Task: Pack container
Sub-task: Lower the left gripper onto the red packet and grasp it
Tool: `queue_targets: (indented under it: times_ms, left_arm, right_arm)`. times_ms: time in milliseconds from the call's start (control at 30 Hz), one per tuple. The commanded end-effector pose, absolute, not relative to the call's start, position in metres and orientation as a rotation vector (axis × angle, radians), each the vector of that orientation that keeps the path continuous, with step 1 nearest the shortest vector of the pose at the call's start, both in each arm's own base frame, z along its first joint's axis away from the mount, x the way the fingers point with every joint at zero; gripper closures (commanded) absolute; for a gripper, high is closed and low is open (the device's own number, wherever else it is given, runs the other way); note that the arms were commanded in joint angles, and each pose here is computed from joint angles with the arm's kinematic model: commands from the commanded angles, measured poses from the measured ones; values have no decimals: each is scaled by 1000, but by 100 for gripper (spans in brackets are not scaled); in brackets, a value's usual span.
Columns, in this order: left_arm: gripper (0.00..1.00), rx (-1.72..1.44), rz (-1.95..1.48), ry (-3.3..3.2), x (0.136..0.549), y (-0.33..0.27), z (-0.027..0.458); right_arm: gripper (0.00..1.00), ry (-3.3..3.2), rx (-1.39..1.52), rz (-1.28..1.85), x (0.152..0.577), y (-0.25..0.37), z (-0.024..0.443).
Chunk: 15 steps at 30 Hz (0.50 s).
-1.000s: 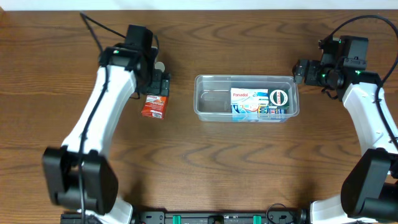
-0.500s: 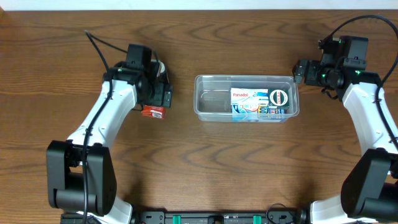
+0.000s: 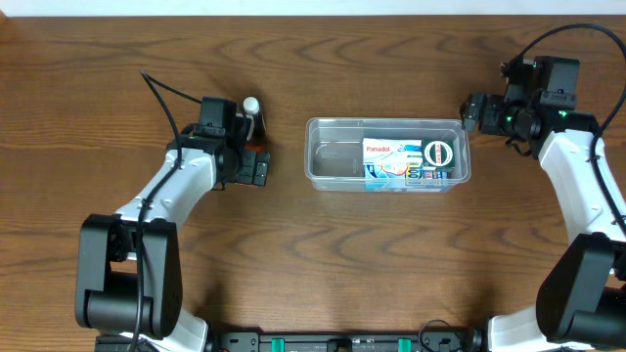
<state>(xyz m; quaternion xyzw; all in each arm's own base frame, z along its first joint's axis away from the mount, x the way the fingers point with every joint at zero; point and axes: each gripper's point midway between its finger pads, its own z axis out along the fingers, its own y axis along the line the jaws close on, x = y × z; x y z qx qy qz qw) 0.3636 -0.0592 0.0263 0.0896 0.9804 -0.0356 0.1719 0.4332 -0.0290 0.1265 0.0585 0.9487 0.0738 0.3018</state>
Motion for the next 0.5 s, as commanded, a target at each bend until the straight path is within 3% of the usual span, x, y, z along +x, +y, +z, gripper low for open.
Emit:
queue_targets:
  times_ms: [0, 333, 467]
  left_arm:
    - [0, 275, -111, 2768, 364, -60, 19]
    - [1, 274, -110, 2743, 369, -61, 12]
    - [6, 275, -111, 2748, 370, -61, 6]
  right_arm:
    - [1, 2503, 167, 192, 437, -32, 131]
    - [1, 2503, 167, 192, 437, -32, 131]
    - [1, 2503, 167, 192, 437, -32, 132]
